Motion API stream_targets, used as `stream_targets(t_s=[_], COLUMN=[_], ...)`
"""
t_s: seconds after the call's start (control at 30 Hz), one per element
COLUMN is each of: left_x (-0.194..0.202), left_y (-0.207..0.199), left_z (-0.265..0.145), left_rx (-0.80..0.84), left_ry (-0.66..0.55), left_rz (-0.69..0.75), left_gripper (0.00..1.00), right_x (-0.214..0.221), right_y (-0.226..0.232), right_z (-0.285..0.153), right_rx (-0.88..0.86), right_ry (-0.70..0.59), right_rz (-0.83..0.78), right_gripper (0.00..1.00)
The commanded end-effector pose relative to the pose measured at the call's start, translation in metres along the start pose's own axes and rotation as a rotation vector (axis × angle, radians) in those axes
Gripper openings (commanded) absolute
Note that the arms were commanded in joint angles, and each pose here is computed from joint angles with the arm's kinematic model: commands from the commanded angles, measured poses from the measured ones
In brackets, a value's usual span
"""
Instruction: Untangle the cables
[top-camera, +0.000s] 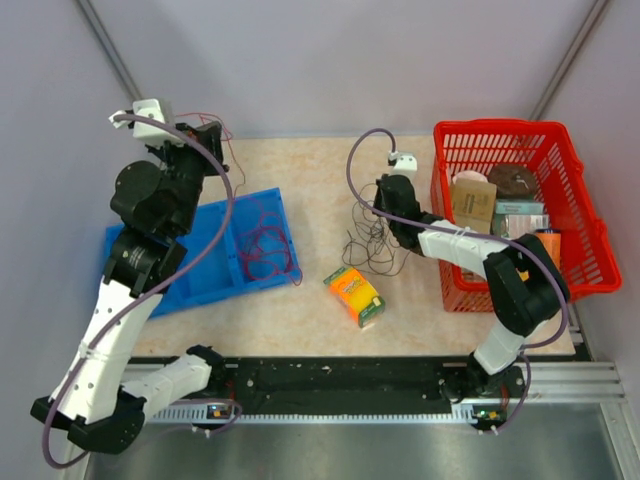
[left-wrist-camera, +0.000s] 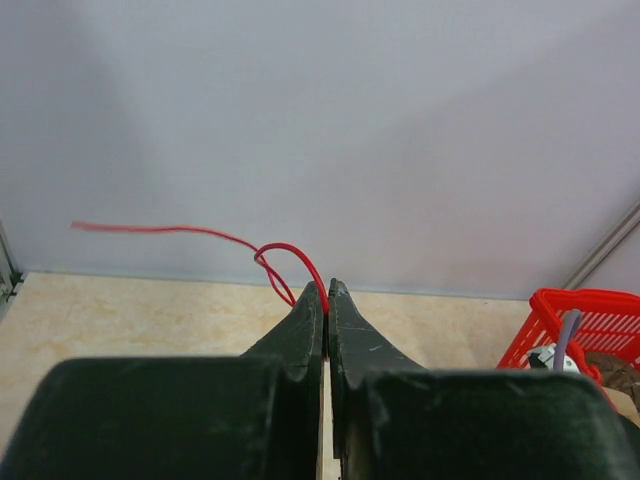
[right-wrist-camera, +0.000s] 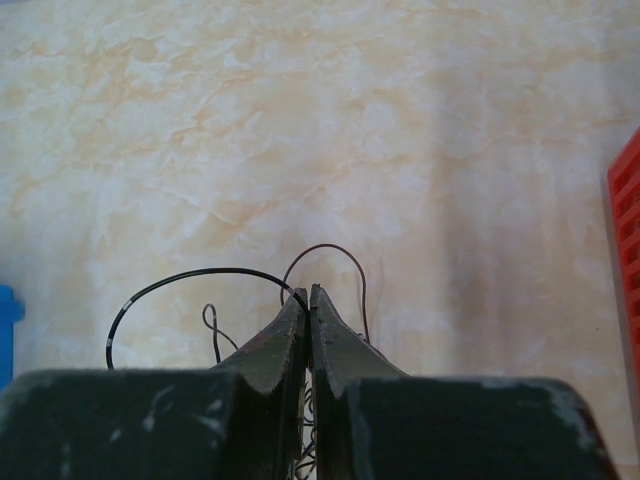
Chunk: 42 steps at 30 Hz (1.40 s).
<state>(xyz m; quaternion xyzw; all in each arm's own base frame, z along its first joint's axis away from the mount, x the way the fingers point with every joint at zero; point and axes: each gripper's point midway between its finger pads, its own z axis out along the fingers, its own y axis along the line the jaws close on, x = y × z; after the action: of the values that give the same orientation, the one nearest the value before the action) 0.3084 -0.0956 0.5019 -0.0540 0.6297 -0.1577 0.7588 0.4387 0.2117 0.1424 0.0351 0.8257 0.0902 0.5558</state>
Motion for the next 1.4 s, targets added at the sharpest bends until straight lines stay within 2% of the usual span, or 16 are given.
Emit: stream_targets(t_s=[0.0,0.17,0.33,0.43,0.6,0.83,0.93,1.0,1.13,1.23,1.3,1.33,1.37], left_x=[-0.020,0.017,0.098,0.145,0.193,0.291,0.302,0.301,0.281,0.258,0.244,0.238,0.234], left_y=[-0.009,-0.008,0.010,0.032,0.061,0.084,0.093,0.095,0.086,0.069,0.050,0.036,0.022], left_z=[0.013,0.025,0.021,0.008,-0.009,-0.011,-0.013,-0.018,-0.024,-0.025,-0.026,-0.025,-0.024], left_rx=[0.030,0.040,-0.002,-0.090,-0.250,-0.485,-0.544,-0.549,-0.487,-0.372,-0.245,-0.138,-0.039], left_ry=[-0.065,-0.003,0.128,0.214,0.313,0.647,0.656,0.631,0.579,0.564,0.556,0.545,0.535], left_rz=[0.018,0.013,-0.027,-0.069,-0.132,-0.218,-0.254,-0.285,-0.332,-0.327,-0.321,-0.306,-0.302], left_gripper=[0.00,0.00,0.00,0.00,0.00,0.00,0.00,0.26,0.56,0.75,0.77,0.75,0.64], right_x=[-0.026,-0.026,-0.024,-0.025,-0.024,-0.023,-0.025,-0.027,-0.037,-0.051,-0.057,-0.058,-0.059], right_y=[0.007,0.007,0.006,0.006,0.007,0.010,0.012,0.017,0.029,0.040,0.047,0.051,0.056], right_z=[-0.004,-0.004,-0.003,-0.003,-0.002,-0.002,-0.003,-0.004,-0.011,-0.026,-0.037,-0.043,-0.050], right_rx=[-0.032,-0.033,-0.026,-0.027,-0.030,-0.042,-0.057,-0.085,-0.156,-0.229,-0.284,-0.318,-0.354], right_ry=[-0.067,-0.065,-0.059,-0.061,-0.057,-0.050,-0.048,-0.043,-0.049,-0.066,-0.069,-0.060,-0.053], right_rz=[0.034,0.034,0.026,0.025,0.026,0.022,0.000,-0.024,-0.045,-0.064,-0.079,-0.092,-0.103], right_gripper=[0.00,0.00,0.00,0.00,0.00,0.00,0.00,0.00,0.00,0.00,0.00,0.00,0.00])
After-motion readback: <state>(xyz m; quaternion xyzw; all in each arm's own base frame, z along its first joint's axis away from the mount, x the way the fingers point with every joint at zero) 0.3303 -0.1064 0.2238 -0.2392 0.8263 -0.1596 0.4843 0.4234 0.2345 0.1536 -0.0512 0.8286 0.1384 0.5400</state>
